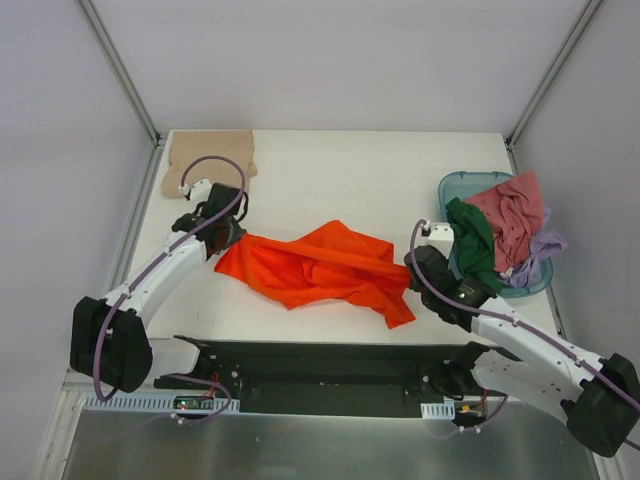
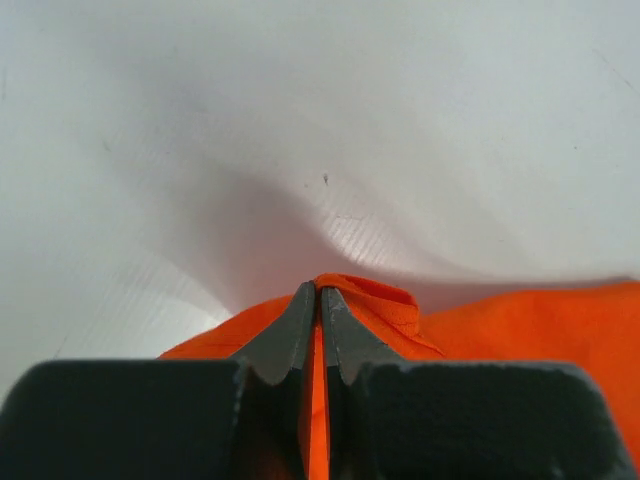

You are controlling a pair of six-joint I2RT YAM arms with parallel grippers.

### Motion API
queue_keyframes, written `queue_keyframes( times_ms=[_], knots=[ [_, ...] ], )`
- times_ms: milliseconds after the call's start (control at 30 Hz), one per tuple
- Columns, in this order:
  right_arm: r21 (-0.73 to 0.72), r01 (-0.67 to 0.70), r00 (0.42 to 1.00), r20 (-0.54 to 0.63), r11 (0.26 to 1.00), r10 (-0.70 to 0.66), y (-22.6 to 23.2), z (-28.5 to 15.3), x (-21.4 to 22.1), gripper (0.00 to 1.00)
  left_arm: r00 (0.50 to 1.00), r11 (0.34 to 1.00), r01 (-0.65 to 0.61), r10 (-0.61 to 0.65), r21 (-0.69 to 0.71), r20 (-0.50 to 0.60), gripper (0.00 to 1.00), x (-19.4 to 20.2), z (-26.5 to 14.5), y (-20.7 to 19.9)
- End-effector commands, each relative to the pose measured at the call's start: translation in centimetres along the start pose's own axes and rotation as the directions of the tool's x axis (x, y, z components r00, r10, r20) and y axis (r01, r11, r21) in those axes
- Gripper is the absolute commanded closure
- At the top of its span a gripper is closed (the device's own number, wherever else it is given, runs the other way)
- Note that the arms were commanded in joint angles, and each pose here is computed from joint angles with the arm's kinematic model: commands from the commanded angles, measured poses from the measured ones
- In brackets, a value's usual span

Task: Fold and stack the t-shirts
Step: Flatten out the tshirt

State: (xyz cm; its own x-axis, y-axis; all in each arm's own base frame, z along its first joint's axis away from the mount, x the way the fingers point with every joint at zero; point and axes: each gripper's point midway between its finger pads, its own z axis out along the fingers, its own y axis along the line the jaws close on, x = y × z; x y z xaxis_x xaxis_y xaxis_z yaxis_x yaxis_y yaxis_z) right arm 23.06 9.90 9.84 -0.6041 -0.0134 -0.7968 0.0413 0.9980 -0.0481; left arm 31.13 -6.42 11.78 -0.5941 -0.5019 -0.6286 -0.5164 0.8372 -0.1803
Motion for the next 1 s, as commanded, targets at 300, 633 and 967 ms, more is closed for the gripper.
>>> queue_keyframes(
  times_ms=[300,633,967],
  knots=[
    [-0.126,0.026,1.0,0.01,0.992,-0.025,1.5,0.3,-1.7,1.0,0.995,0.993,-0.077,0.081,-0.087,0.049,1.0,-2.1,-1.8,3.0],
    [-0.225,0.104,0.931,0.364,0.969,-0.015,1.9,-10.1,-19.6,1.0,0.93,0.936,-0.052,-0.082,0.349,0.359,1.0,-14.3,-17.6,-2.9],
    [-0.705,0.312,0.752,0.593,0.637,0.288,1.8,-32.4,-26.3,1.0,0.738,0.631,-0.305,-0.318,0.714,0.596,1.0,-19.0,-41.1,0.0]
  ],
)
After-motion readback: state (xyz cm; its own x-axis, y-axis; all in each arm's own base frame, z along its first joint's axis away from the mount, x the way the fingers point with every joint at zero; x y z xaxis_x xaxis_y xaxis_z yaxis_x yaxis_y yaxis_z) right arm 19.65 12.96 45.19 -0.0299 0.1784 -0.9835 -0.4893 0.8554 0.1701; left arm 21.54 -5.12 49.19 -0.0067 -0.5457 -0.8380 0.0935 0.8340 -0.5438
